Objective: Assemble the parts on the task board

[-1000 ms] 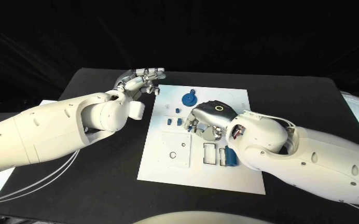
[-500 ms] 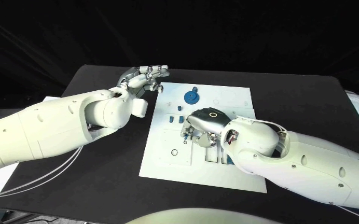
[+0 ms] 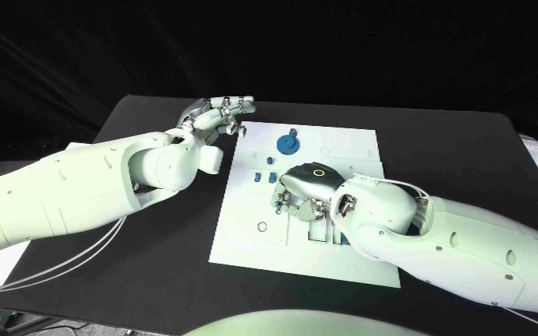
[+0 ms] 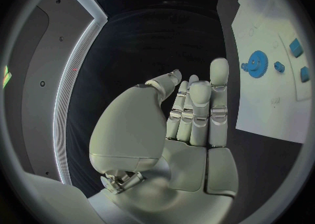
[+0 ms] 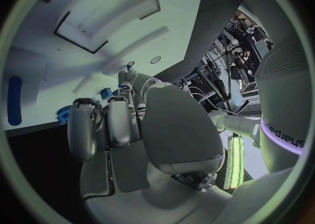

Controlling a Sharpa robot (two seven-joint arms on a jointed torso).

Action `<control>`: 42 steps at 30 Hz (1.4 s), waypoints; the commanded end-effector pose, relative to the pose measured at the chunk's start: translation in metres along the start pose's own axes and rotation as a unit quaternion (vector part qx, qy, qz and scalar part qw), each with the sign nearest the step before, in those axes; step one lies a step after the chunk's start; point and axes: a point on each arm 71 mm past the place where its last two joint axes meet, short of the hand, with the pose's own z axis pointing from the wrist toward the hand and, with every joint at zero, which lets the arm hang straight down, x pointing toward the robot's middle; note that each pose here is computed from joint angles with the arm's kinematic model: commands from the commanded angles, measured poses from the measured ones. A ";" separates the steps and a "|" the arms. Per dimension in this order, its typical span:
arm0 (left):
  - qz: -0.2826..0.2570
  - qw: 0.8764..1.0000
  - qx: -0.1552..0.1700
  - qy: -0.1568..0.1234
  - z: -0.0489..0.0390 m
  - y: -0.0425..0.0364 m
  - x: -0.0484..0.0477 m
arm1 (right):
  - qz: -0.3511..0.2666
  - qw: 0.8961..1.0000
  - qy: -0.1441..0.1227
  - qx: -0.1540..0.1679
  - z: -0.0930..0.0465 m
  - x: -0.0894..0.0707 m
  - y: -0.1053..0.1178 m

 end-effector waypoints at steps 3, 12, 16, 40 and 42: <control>-0.004 1.000 0.001 0.010 0.0002 -0.0001 0.0023 | -0.005 1.000 0.021 -0.001 0.000 0.005 0.000; -0.004 1.000 0.001 0.010 0.0003 0.0000 0.0018 | -0.006 1.000 0.025 -0.001 0.000 0.006 0.000; -0.004 1.000 0.001 0.010 0.0004 0.0000 0.0015 | -0.006 1.000 0.025 -0.001 0.000 0.006 0.001; -0.004 1.000 0.000 0.010 0.0006 0.0004 0.0012 | -0.011 0.999 0.030 0.003 0.000 0.007 0.001; -0.004 1.000 0.000 0.010 0.0006 0.0004 0.0013 | -0.013 0.999 0.035 0.006 0.000 0.008 0.001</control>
